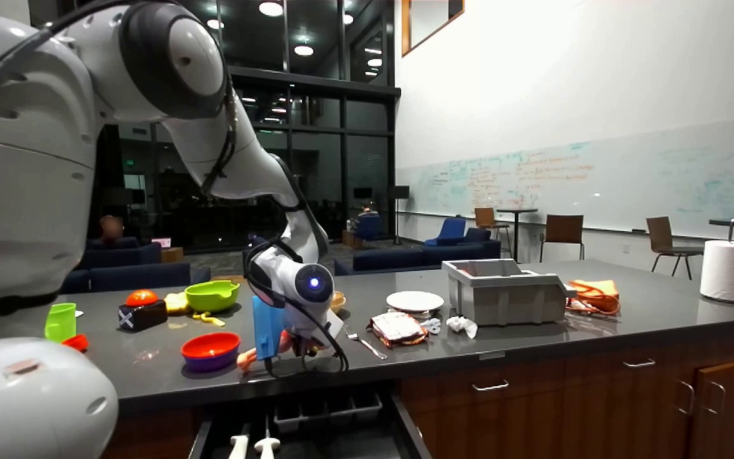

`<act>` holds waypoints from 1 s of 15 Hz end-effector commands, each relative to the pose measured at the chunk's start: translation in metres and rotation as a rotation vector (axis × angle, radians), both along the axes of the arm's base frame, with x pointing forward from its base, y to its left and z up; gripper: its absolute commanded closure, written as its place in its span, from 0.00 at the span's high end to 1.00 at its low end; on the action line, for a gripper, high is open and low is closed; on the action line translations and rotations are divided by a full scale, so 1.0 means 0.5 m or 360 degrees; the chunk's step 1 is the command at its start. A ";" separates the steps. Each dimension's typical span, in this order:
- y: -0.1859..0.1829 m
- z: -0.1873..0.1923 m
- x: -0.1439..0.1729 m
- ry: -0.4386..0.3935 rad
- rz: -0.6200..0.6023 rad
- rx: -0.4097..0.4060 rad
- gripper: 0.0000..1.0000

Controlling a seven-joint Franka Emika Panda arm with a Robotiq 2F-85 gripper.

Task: Take the plush toy out of the drawer

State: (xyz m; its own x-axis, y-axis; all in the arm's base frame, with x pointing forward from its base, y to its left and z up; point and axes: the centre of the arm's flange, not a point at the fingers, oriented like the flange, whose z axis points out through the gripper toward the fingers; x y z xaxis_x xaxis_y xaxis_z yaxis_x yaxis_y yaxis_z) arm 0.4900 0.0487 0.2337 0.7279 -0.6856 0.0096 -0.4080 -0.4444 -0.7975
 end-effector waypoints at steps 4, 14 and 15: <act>0.034 -0.045 0.064 -0.0007 0.0079 0.0048 0.48; 0.036 -0.007 0.075 -0.0028 0.0098 -0.0025 1.00; 0.035 -0.002 0.070 -0.0022 0.0097 -0.0051 1.00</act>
State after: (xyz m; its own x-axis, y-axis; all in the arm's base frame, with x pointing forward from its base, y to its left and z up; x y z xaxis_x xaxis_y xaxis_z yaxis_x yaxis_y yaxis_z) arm 0.5289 0.0668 0.2163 0.7720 -0.6352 0.0249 -0.3600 -0.4691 -0.8064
